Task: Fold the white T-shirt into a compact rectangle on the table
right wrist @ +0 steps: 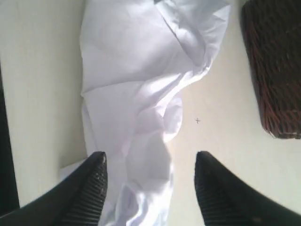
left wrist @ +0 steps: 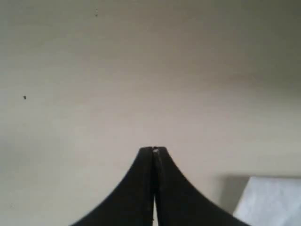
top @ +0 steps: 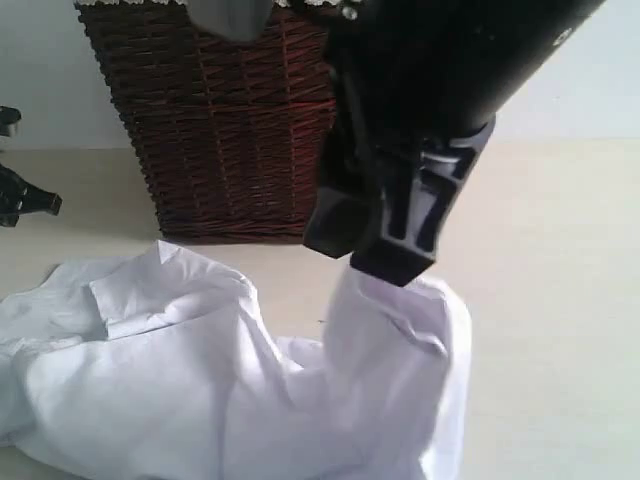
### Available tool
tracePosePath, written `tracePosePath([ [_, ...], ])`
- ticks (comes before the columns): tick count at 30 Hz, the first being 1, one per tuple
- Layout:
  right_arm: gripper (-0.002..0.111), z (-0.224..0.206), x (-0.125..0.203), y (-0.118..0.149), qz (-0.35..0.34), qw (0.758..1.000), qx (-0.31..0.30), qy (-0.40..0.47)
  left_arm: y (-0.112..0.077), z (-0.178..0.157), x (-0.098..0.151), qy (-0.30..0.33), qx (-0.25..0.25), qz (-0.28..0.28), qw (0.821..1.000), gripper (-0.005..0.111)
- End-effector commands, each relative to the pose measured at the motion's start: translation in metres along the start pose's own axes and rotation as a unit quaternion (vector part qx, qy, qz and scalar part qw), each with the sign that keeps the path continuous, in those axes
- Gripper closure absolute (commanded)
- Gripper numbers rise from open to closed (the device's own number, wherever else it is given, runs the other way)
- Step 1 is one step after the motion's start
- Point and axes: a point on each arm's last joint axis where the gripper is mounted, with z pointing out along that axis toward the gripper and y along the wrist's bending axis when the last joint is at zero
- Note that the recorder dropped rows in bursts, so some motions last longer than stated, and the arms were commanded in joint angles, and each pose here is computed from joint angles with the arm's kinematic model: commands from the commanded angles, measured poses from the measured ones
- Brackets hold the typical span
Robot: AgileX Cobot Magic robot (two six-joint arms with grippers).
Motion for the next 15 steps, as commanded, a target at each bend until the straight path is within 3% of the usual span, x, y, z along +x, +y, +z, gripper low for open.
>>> tracePosePath([
  [1, 0.051, 0.009, 0.000, -0.006, 0.009, 1.000, 0.013, 0.017, -0.013, -0.016, -0.007, -0.025, 0.033, 0.018, 0.999, 0.107],
  [5, 0.051, -0.004, 0.003, -0.004, 0.014, 1.000, 0.022, 0.002, -0.035, -0.023, -0.006, -0.025, 0.098, 0.046, 0.994, 0.107],
  [9, 0.051, -0.020, 0.007, 0.000, 0.023, 0.999, 0.032, -0.018, -0.063, -0.013, 0.010, 0.036, 0.204, 0.102, 0.973, 0.107],
  [15, 0.052, -0.032, 0.010, 0.003, 0.029, 0.998, 0.040, -0.033, -0.071, 0.023, 0.038, 0.129, 0.223, 0.109, 0.960, 0.107],
])
